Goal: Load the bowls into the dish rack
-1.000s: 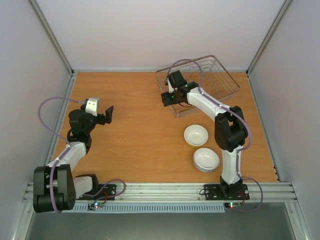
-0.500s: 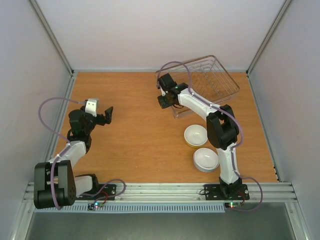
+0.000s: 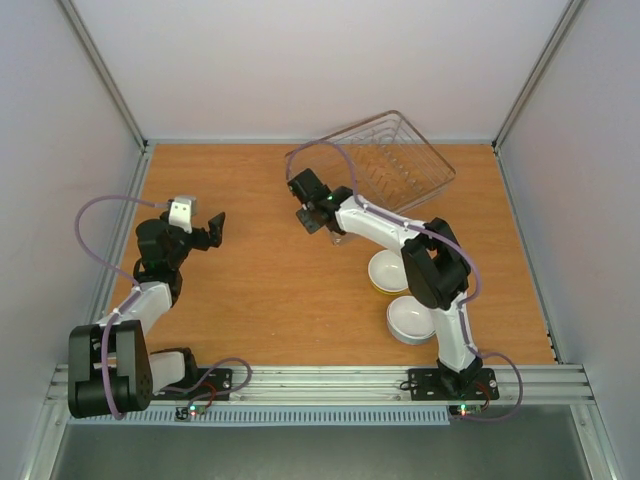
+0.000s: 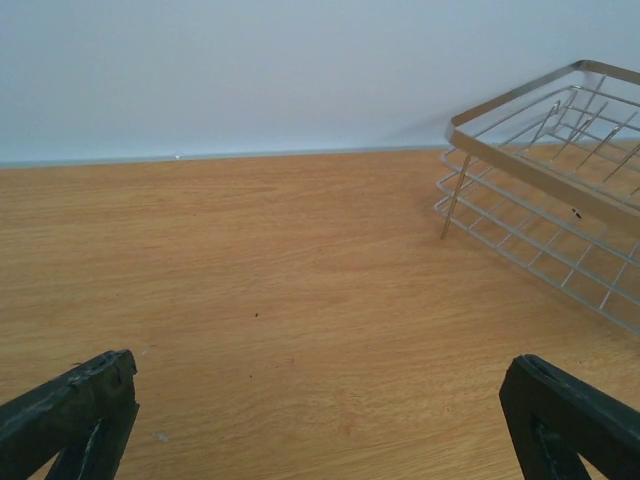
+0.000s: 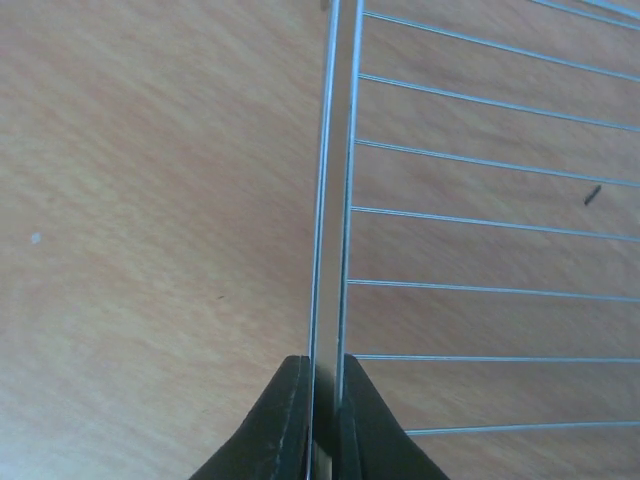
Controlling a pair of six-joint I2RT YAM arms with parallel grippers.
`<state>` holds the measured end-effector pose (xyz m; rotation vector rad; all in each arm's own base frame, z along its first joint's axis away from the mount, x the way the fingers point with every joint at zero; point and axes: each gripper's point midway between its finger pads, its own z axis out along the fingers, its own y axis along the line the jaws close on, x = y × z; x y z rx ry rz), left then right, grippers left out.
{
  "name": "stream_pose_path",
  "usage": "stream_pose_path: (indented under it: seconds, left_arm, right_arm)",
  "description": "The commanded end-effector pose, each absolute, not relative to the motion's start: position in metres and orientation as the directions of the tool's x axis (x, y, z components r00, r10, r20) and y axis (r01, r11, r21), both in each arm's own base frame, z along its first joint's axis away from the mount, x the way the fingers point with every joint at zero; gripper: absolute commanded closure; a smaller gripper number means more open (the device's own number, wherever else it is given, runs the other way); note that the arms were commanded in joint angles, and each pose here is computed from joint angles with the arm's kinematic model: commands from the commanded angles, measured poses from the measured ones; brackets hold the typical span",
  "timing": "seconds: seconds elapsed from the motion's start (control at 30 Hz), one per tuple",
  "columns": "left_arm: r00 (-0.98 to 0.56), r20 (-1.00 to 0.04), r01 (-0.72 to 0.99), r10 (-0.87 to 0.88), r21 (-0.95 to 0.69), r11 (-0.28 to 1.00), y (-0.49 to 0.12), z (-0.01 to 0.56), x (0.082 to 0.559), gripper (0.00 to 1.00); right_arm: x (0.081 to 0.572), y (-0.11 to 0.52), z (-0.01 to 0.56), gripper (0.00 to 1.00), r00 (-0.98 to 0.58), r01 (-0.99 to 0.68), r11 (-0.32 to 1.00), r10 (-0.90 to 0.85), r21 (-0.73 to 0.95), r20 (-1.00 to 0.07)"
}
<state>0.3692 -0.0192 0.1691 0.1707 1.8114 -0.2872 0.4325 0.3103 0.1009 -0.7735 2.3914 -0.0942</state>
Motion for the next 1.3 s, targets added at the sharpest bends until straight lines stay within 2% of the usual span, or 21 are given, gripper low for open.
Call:
stream_pose_path:
  seconds: [0.0,0.3,0.63,1.03,1.27]
  left_arm:
    - [-0.196,-0.980,0.274,-0.033,-0.087,0.958,-0.018,0.183,0.368,0.01]
    - [-0.163,-0.986,0.253,-0.033,-0.075,0.965,-0.014,0.193,0.364,0.01]
    - [-0.138,-0.990,0.242,-0.037,-0.069,0.968,-0.012,0.199,0.359,0.00]
    - [-0.142,-0.989,0.237,-0.038,-0.072,0.969,-0.011,0.196,0.359,0.01]
    - [-0.152,-0.988,0.252,-0.040,-0.077,0.965,-0.014,0.193,0.360,0.01]
  right_arm:
    - [0.390,0.337,0.088,0.92,-0.554,-0.630,0.727,-0.667,-0.274,-0.498]
    - [0.323,0.355,0.088,0.98,-0.411,-0.720,0.619,-0.744,-0.313,-0.527]
    - [0.240,0.360,0.075,0.99,-0.259,-0.777,0.496,-0.813,-0.388,-0.521]
    - [0.186,0.360,0.051,0.99,-0.130,-0.833,0.367,-0.857,-0.414,-0.499]
    - [0.173,0.352,0.049,0.96,-0.113,-0.821,0.357,-0.866,-0.445,-0.486]
